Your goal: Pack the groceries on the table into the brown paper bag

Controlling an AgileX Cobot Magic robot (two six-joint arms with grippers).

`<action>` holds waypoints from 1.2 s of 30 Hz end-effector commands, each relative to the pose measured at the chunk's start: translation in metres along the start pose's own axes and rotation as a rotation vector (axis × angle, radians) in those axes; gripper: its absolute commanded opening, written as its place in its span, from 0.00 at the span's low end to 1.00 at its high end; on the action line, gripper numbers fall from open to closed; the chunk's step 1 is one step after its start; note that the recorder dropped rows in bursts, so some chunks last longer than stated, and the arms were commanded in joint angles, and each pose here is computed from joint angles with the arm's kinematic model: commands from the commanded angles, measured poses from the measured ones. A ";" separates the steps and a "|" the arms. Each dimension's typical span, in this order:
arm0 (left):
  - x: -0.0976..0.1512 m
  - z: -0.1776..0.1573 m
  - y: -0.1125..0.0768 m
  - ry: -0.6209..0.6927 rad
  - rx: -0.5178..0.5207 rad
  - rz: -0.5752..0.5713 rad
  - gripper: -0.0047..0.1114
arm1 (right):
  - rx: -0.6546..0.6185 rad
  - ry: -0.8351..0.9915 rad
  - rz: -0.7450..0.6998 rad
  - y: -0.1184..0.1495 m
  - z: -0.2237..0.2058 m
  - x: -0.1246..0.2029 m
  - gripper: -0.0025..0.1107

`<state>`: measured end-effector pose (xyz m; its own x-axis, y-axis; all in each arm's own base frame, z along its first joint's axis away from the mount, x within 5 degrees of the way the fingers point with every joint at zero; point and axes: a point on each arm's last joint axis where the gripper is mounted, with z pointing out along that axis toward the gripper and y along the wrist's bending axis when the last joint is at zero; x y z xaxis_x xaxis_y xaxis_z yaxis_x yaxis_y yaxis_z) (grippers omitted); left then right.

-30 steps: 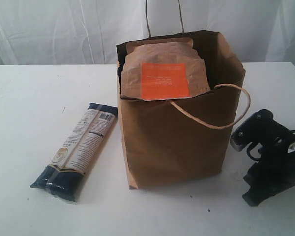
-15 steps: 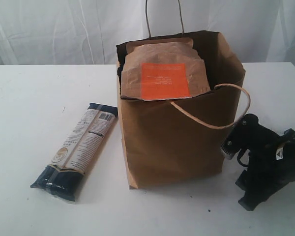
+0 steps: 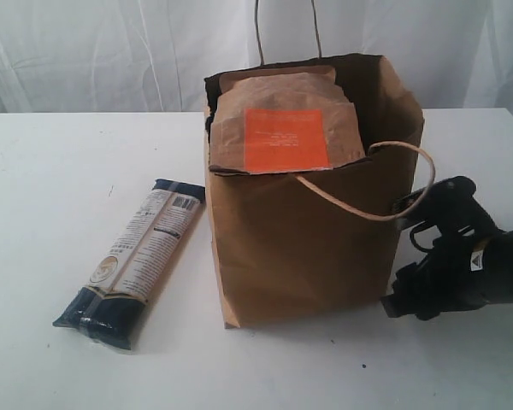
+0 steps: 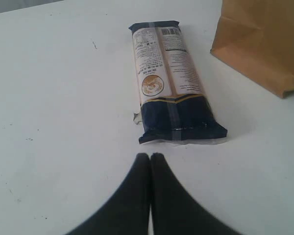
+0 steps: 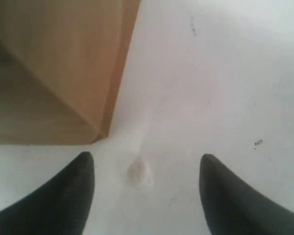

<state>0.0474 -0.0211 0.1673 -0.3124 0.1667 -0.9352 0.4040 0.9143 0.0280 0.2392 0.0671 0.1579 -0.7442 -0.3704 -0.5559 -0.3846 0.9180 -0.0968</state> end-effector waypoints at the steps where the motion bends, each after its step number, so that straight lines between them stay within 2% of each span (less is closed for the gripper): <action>1: 0.001 0.000 0.000 0.002 0.001 -0.004 0.04 | -0.006 0.026 0.086 0.001 0.011 0.004 0.53; 11: 0.001 0.000 0.000 0.002 0.001 -0.004 0.04 | -0.018 0.080 0.087 0.004 0.034 0.014 0.51; 18: 0.001 0.000 0.000 0.002 0.001 -0.004 0.04 | -0.016 0.131 0.112 0.004 0.035 0.018 0.26; 23: 0.001 0.000 0.000 0.002 0.001 -0.004 0.04 | -0.015 0.132 0.112 0.004 0.033 0.018 0.02; 29: 0.001 0.000 0.000 0.002 0.001 -0.004 0.04 | 0.010 0.076 0.130 0.000 -0.012 0.007 0.02; 36: 0.001 0.000 0.000 0.002 0.001 -0.004 0.04 | 0.053 -0.144 0.158 -0.006 -0.106 -0.006 0.02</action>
<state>0.0474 -0.0211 0.1673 -0.3124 0.1667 -0.9352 0.4040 0.9143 0.0280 0.1962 0.0520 0.2255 -0.7519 -0.2105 -0.6248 -0.2440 0.9692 -0.0329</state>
